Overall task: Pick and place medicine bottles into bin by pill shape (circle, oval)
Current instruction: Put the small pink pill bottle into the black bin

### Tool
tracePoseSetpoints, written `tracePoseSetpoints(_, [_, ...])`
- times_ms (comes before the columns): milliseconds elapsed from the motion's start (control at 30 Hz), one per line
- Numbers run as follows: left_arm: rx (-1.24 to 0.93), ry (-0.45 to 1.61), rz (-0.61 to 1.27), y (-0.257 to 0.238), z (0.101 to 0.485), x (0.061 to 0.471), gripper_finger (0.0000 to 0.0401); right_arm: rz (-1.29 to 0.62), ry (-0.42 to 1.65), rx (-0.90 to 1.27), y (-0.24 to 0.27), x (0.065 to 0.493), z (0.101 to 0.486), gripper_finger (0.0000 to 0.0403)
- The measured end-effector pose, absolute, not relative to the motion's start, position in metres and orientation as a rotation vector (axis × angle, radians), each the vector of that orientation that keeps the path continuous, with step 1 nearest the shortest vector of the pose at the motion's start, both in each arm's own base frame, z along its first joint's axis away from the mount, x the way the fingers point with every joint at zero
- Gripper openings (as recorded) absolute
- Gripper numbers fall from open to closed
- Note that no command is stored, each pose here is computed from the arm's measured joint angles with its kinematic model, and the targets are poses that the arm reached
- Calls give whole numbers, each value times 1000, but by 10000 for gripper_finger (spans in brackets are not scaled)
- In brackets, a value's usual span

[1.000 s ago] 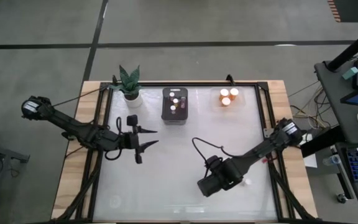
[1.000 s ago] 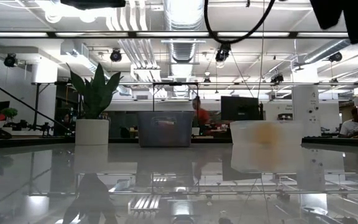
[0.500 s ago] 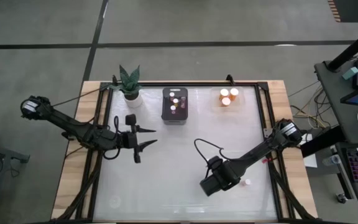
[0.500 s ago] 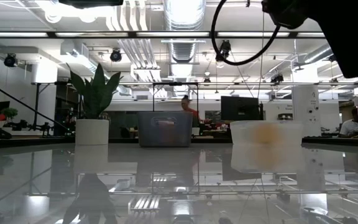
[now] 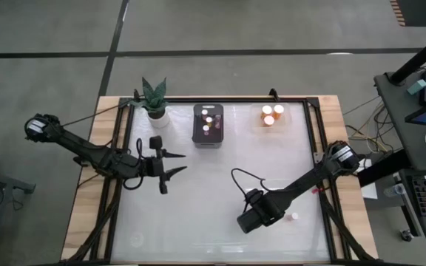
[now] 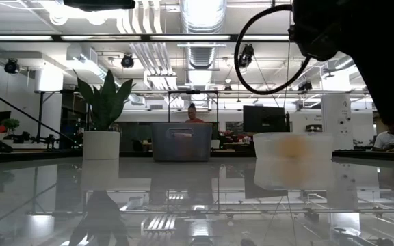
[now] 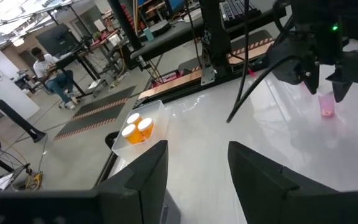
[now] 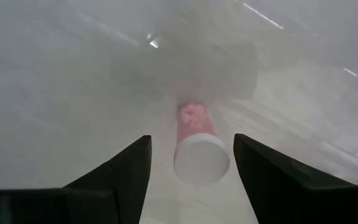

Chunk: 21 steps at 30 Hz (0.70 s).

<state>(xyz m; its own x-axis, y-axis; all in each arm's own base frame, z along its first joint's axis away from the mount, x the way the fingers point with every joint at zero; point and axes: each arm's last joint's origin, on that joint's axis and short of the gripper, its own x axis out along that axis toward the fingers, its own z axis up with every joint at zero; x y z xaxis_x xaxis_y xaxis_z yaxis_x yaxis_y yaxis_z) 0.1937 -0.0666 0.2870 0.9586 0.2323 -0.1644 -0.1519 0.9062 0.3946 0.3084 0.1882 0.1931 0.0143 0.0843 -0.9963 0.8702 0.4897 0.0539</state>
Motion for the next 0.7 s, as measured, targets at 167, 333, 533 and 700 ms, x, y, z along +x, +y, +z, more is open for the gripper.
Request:
tracePoseSetpoints(167, [389, 210, 200, -67, 287, 194, 153, -761, 1444, 897, 188, 308, 191, 211])
tracePoseSetpoints(333, [389, 210, 200, -67, 287, 194, 153, -757, 1450, 902, 188, 308, 191, 173])
tracePoseSetpoints(533, [422, 234, 194, -66, 279, 192, 153, -756, 1453, 912, 189, 308, 191, 115])
tracePoseSetpoints(700, [408, 187, 200, -61, 279, 182, 153, -728, 1445, 919, 189, 312, 198, 100])
